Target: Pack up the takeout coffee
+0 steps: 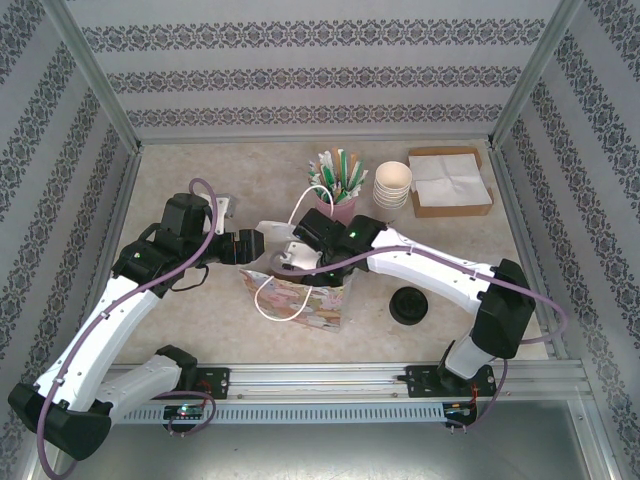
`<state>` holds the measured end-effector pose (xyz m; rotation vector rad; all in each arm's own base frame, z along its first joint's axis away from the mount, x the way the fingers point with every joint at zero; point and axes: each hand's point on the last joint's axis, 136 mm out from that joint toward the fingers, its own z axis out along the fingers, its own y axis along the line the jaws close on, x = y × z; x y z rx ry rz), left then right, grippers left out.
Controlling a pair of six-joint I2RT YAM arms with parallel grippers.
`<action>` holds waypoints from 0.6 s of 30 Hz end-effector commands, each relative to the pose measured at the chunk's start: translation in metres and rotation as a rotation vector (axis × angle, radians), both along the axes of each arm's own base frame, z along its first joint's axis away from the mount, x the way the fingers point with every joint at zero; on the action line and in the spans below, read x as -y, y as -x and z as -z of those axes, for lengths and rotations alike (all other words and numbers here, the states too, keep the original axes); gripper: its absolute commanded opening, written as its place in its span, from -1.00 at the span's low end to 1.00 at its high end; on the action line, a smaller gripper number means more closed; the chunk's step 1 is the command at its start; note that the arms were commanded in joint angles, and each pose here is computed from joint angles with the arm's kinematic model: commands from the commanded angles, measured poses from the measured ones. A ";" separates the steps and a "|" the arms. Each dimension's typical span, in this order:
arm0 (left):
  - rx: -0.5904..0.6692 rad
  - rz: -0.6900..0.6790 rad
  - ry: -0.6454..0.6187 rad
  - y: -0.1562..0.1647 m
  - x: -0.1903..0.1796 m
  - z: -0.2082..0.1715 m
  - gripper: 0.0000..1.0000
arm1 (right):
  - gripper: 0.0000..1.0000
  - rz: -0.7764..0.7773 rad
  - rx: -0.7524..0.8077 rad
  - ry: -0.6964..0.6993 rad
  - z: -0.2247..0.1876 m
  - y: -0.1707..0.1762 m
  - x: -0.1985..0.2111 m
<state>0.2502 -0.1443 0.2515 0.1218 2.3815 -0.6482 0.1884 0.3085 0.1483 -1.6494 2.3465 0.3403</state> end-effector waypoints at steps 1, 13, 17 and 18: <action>-0.028 -0.011 -0.021 0.005 -0.003 0.005 0.60 | 0.13 0.006 -0.069 0.176 0.039 0.013 0.027; -0.035 -0.021 -0.032 0.005 -0.004 0.007 0.55 | 0.13 -0.017 -0.073 0.331 0.066 0.021 0.048; -0.041 -0.023 -0.034 0.004 -0.005 0.009 0.52 | 0.13 -0.012 -0.096 0.235 0.062 0.027 0.035; -0.040 -0.022 -0.034 0.004 -0.004 0.009 0.52 | 0.13 -0.007 -0.097 0.210 0.060 0.028 0.032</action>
